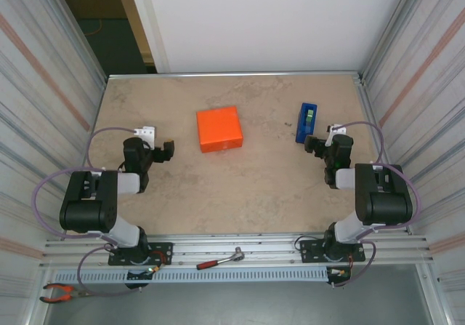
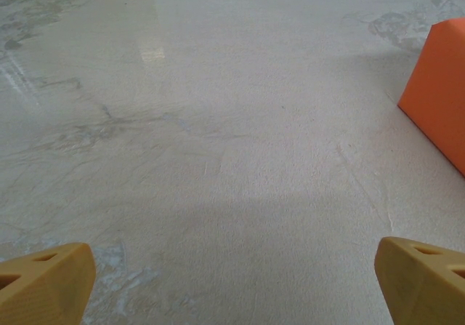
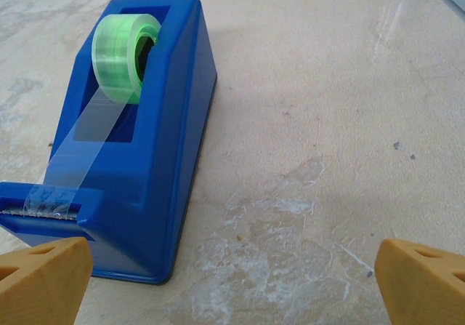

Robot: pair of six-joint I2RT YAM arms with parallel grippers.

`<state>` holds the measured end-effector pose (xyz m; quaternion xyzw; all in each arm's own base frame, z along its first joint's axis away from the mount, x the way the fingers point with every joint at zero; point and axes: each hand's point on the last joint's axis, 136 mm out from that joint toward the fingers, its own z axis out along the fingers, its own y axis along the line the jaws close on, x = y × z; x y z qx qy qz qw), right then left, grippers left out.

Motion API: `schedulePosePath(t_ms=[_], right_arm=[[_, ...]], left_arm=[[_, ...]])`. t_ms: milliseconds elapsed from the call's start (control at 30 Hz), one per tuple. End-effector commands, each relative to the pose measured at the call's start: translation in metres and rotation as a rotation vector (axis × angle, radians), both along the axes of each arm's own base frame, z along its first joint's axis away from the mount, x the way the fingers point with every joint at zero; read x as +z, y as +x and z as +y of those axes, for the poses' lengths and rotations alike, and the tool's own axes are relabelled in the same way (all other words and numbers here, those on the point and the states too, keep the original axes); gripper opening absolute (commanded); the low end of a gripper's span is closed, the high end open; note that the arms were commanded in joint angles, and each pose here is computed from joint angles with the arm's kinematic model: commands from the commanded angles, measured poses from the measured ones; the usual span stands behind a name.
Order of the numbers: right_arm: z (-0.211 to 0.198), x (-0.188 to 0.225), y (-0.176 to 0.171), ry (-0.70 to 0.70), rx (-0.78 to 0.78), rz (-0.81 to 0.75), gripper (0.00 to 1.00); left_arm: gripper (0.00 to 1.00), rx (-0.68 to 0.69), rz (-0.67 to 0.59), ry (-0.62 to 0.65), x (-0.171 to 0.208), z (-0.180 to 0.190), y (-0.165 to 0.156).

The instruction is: Wrap the gift box in paper

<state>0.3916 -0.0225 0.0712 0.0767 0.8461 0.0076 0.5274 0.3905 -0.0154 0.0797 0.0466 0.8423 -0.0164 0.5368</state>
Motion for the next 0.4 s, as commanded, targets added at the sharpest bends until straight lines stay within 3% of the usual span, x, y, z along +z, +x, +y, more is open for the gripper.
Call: schedulePosePath(t_ms=[0,367], right_arm=[[0.0019,0.0101,0.0040,-0.023,0.020,-0.034,0.98],[0.0031,0.0099,0.0033,-0.022,0.027,-0.038,0.98]], left_arm=[[0.99,-0.004,-0.041,0.025,0.0114,-0.0008,0.0053],[0.99,-0.004,-0.041,0.024,0.0112,-0.0009,0.0055]])
